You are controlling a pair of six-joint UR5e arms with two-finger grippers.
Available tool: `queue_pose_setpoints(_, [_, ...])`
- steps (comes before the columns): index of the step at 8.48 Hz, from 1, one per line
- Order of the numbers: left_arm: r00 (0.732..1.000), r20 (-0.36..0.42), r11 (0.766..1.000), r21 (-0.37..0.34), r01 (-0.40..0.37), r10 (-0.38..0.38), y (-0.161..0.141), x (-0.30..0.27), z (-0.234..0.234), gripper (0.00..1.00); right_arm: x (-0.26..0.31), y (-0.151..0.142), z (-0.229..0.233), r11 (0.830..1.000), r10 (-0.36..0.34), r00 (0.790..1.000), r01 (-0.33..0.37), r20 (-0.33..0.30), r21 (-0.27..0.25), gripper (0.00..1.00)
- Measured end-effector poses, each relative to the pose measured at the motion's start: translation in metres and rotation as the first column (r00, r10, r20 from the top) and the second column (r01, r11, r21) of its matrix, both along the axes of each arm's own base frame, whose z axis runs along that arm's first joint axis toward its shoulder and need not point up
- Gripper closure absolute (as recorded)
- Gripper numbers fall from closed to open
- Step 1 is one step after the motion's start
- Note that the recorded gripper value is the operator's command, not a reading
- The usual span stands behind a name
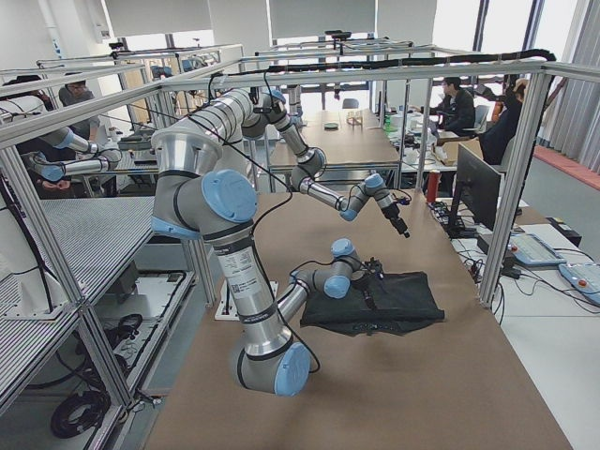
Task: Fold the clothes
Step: 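Release the shirt with both grippers and raise the left gripper away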
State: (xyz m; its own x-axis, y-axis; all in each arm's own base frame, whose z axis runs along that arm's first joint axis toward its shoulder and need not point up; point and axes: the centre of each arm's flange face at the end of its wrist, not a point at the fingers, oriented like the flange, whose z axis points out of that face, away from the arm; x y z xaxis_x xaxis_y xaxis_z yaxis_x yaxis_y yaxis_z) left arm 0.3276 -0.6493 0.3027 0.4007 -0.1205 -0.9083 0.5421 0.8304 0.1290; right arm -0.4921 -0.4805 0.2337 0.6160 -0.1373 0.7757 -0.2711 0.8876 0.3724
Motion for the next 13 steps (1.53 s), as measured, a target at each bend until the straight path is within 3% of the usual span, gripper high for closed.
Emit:
queue_pose_setpoints(3, [1.000, 0.002, 1.000, 0.001, -0.003, 0.003, 0.003, -0.004, 0.004, 0.05, -0.041, -0.034, 0.006, 0.999, 0.015, 0.995, -0.012, -0.104, 0.032, 0.06])
queue_pose_setpoints(6, [1.000, 0.003, 1.000, 0.000, -0.003, 0.003, 0.002, -0.003, 0.003, 0.05, -0.054, -0.045, 0.018, 0.999, 0.018, 0.985, -0.012, -0.174, 0.036, 0.06])
queue_pose_setpoints(13, [1.000, 0.008, 1.000, -0.002, 0.000, 0.000, 0.001, -0.001, 0.004, 0.05, -0.080, -0.021, 0.030, 0.999, 0.016, 0.972, -0.006, -0.233, 0.042, 0.06])
